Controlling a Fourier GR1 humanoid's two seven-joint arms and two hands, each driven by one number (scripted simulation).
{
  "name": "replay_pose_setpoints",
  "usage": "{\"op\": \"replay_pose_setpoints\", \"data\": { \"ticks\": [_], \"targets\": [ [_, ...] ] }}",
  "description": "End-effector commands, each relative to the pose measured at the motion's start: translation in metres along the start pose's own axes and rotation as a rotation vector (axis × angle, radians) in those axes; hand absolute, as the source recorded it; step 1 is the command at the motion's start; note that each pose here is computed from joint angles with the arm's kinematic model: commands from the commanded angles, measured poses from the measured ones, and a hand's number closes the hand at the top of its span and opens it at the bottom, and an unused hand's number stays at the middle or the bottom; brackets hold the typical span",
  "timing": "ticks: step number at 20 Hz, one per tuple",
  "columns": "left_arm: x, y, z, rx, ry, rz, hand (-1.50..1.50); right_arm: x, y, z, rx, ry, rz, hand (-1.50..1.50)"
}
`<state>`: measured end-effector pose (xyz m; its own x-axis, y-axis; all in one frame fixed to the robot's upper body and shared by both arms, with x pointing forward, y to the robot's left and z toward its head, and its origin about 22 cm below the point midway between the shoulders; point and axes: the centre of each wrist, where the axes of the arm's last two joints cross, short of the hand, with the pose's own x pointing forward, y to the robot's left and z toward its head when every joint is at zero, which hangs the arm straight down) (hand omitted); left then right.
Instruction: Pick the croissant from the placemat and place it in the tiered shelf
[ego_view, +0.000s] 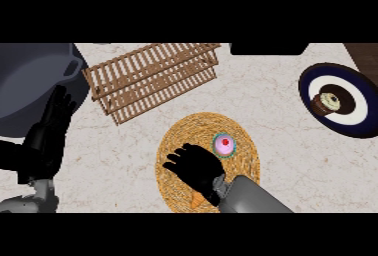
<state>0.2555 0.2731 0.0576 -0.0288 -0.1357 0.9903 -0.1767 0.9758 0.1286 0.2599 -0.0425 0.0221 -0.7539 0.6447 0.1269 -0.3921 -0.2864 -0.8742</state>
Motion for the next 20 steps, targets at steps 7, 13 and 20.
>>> {"op": "replay_pose_setpoints", "data": {
  "ticks": [7, 13, 20],
  "targets": [
    [-0.003, 0.01, -0.012, 0.014, 0.001, -0.005, 0.0, -0.004, 0.013, -0.012, -0.061, -0.079, 0.148, 1.5],
    [0.0, -0.003, -0.007, -0.001, -0.007, 0.009, 0.0, 0.011, -0.003, -0.013, -0.127, -0.031, 0.076, 1.5],
    [0.0, -0.005, -0.007, -0.015, -0.002, 0.002, 0.0, 0.026, 0.012, 0.004, -0.187, 0.341, -0.306, 1.5]
  ]
}}
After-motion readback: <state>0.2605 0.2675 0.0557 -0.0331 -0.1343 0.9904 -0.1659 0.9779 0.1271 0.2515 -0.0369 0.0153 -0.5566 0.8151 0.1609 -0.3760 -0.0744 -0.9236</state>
